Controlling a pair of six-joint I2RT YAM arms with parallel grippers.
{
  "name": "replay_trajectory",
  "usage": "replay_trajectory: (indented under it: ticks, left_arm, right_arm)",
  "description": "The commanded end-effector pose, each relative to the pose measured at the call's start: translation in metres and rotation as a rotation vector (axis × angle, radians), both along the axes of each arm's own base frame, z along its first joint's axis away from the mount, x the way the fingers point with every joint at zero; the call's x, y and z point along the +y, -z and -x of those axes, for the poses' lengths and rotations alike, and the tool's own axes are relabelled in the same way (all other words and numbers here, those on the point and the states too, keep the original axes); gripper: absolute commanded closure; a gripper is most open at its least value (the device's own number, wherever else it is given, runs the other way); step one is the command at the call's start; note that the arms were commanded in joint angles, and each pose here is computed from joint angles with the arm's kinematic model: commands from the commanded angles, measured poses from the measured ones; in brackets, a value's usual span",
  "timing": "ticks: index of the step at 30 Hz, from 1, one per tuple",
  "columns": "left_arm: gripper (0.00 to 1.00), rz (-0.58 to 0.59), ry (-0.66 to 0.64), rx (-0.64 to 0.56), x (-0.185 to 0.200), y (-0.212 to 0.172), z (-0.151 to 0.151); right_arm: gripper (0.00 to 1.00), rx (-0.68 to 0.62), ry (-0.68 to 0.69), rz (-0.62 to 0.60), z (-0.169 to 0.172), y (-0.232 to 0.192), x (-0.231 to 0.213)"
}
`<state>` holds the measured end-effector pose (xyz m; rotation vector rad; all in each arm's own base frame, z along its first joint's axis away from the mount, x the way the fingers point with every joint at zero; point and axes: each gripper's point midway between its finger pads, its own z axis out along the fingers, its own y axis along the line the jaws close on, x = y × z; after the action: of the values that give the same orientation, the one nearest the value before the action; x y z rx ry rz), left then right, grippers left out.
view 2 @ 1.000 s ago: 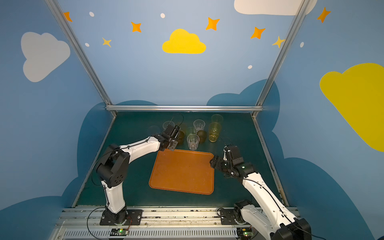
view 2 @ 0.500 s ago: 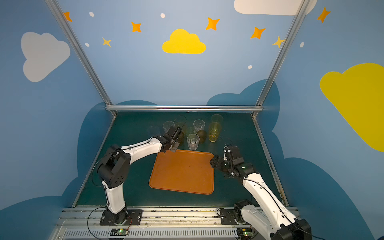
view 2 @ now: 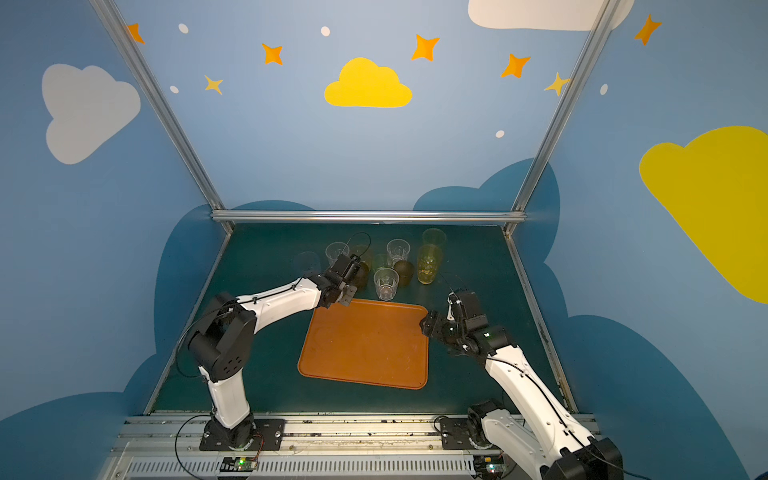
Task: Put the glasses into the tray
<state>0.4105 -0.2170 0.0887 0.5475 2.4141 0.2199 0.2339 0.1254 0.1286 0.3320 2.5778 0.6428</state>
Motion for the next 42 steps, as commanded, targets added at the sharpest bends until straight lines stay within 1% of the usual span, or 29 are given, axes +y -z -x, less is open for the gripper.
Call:
replay_trajectory:
  ticks: [1, 7, 13, 18, 23, 28, 30, 36, 37, 42]
  left_arm:
    - [0.96, 0.043, -0.033, -0.052, 0.001, -0.021, 0.0]
    - [0.96, 0.081, -0.068, -0.047, 0.002, -0.021, 0.005]
    - [0.96, 0.145, -0.088, -0.026, -0.006, -0.022, 0.013]
    - [0.96, 0.15, -0.119, -0.014, -0.004, -0.025, 0.021]
    - [0.96, 0.168, -0.152, -0.013, 0.004, -0.036, 0.034]
    - [0.96, 0.199, -0.183, 0.011, 0.013, -0.048, 0.053]
    - [0.96, 0.202, -0.188, 0.047, 0.015, -0.05, 0.065]
    - [0.96, 0.138, -0.184, 0.126, 0.018, -0.05, 0.102]
    - [0.96, 0.127, -0.179, 0.139, 0.017, -0.05, 0.109]
    - [0.96, 0.084, -0.163, 0.201, 0.017, -0.043, 0.141]
  right_arm:
    - [0.18, 0.002, 0.004, -0.014, 0.002, -0.002, 0.0]
    - [0.18, 0.001, -0.003, -0.037, 0.002, -0.006, 0.004]
    - [0.18, 0.004, -0.008, -0.038, 0.002, -0.006, 0.005]
    - [0.18, 0.01, -0.032, -0.044, 0.003, -0.006, 0.008]
    - [0.19, 0.025, -0.052, -0.016, 0.009, -0.002, 0.005]
    - [0.18, 0.027, -0.1, -0.044, 0.016, 0.0, 0.011]
    - [0.18, 0.019, -0.115, -0.043, 0.017, -0.002, 0.012]
    - [0.18, 0.005, -0.114, -0.018, 0.014, -0.001, 0.009]
    - [0.18, 0.018, -0.117, -0.012, 0.017, 0.007, 0.008]
    - [0.18, 0.028, -0.112, -0.028, 0.013, 0.014, 0.011]
